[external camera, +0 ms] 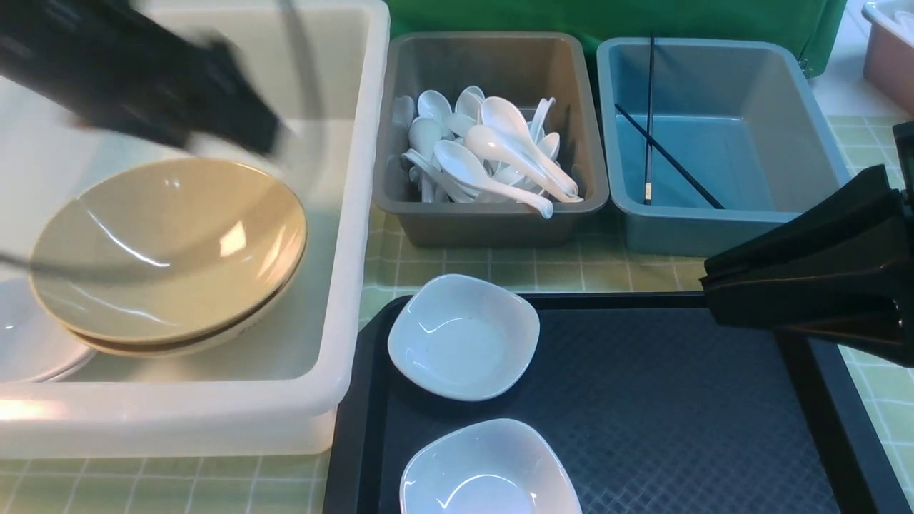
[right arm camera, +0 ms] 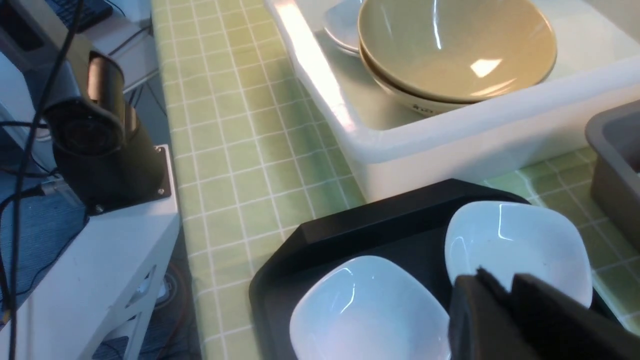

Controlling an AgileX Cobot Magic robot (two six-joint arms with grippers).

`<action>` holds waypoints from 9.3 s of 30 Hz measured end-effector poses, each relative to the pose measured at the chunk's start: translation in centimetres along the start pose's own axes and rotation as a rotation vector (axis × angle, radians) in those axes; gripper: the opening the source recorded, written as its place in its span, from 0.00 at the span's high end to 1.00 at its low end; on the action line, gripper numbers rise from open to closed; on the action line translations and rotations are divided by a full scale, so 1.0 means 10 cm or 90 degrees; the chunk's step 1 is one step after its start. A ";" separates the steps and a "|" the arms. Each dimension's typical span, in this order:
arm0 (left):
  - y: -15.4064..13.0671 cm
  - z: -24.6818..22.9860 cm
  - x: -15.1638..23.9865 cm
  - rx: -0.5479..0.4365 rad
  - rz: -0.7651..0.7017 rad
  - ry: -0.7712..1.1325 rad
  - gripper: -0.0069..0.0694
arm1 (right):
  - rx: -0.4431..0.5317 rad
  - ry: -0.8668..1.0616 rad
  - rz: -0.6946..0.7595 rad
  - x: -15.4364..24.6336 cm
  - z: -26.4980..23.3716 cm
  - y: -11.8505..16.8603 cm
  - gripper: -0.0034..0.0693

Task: On green table put chopsticks spoon bowls plates into blue grey white boxes.
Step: 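Grasp the small white bowl on the black tray by its rim with the left gripper, then place the white bowl into the white bin with the other dishes with the left gripper, then grasp the small white bowl on the black tray by its rim with the left gripper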

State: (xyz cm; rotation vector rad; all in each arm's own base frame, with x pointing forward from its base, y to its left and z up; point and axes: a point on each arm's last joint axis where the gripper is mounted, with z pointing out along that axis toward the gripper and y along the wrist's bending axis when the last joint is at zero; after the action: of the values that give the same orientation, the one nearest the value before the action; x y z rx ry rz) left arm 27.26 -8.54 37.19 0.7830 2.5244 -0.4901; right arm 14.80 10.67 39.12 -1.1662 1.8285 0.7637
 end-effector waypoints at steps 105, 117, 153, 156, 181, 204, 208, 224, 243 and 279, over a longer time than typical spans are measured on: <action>2.25 -0.17 1.18 -0.236 -0.541 0.063 0.89 | 0.009 -0.002 -0.042 0.00 0.00 -0.01 0.70; 2.24 -0.09 1.18 -0.250 -0.532 0.109 0.89 | 0.012 -0.003 -0.042 0.00 0.00 -0.02 0.69; 2.40 0.16 1.30 -0.262 -0.618 0.107 0.28 | 0.006 0.001 -0.042 0.00 0.00 -0.01 0.66; 2.38 0.17 1.30 -0.248 -0.624 0.113 0.16 | 0.006 0.001 -0.042 0.00 0.00 -0.01 0.66; 1.53 -0.77 0.69 -0.273 -0.494 -0.068 0.11 | 0.003 0.003 -0.043 0.00 0.00 0.00 0.64; -0.33 1.39 -0.56 0.032 0.092 0.164 0.28 | -0.001 0.004 -0.038 0.01 0.00 0.00 0.63; -0.21 1.66 -0.61 0.007 0.101 0.196 0.30 | -0.002 0.005 -0.037 0.01 0.00 0.00 0.63; -0.14 1.96 -0.63 -0.024 0.124 0.224 0.30 | -0.003 0.005 -0.037 0.01 0.00 0.00 0.63; -0.71 2.14 -0.58 -0.073 0.184 0.268 0.25 | -0.011 0.009 -0.036 0.01 0.00 0.01 0.63; -0.20 2.57 -0.43 -0.053 0.090 0.328 0.26 | -0.017 0.013 -0.036 0.02 0.00 0.02 0.63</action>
State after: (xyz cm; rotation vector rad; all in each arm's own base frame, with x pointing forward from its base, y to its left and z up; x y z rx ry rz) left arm 37.21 -23.58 18.29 1.1670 2.8973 -0.1435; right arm 14.53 10.68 38.98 -1.2420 1.7982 0.7487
